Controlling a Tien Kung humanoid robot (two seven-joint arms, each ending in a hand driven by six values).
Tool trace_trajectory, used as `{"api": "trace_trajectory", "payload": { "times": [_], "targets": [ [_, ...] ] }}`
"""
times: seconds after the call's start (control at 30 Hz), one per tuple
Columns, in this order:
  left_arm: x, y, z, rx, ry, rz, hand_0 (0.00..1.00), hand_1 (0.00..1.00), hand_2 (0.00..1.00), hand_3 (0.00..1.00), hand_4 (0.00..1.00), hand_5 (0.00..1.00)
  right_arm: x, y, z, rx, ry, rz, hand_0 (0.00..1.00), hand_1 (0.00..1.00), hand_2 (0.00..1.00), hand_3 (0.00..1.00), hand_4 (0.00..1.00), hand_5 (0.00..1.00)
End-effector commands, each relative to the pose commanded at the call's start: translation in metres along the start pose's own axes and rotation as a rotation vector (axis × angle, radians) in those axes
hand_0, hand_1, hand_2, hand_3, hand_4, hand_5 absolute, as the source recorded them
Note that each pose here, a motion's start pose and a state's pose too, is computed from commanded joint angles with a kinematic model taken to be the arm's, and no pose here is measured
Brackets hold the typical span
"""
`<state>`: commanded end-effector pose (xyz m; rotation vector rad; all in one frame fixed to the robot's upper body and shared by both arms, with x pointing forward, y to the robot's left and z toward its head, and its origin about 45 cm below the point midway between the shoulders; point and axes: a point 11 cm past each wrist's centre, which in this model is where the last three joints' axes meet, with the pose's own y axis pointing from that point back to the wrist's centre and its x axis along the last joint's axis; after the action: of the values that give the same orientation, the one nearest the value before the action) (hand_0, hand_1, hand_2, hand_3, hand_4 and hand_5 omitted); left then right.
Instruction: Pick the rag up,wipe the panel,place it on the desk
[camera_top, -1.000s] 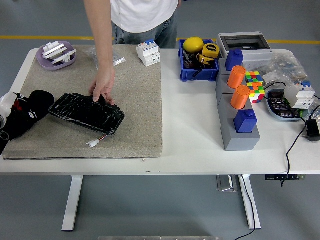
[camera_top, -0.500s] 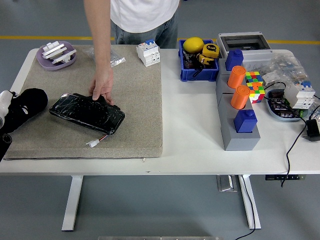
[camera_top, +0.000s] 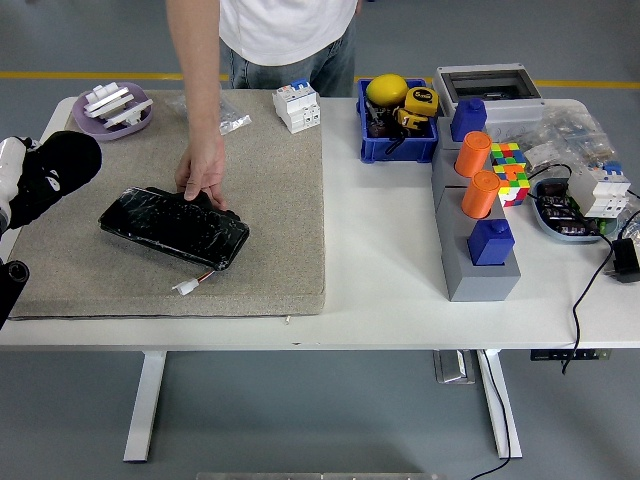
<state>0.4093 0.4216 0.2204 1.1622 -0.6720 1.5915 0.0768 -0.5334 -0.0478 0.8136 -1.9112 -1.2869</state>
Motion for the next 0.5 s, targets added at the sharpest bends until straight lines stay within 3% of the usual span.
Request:
{"api": "trace_trajectory", "payload": {
  "times": [0.5],
  "targets": [
    [-0.046, 0.013, 0.027, -0.108, -0.069, -0.035, 0.235, 0.478, 0.620, 0.504, 0.002, 0.002, -0.001, 0.000, 0.000, 0.005, -0.007, -0.003, 0.794, 0.672, 0.695, 0.588, 0.998, 0.523]
  ]
}}
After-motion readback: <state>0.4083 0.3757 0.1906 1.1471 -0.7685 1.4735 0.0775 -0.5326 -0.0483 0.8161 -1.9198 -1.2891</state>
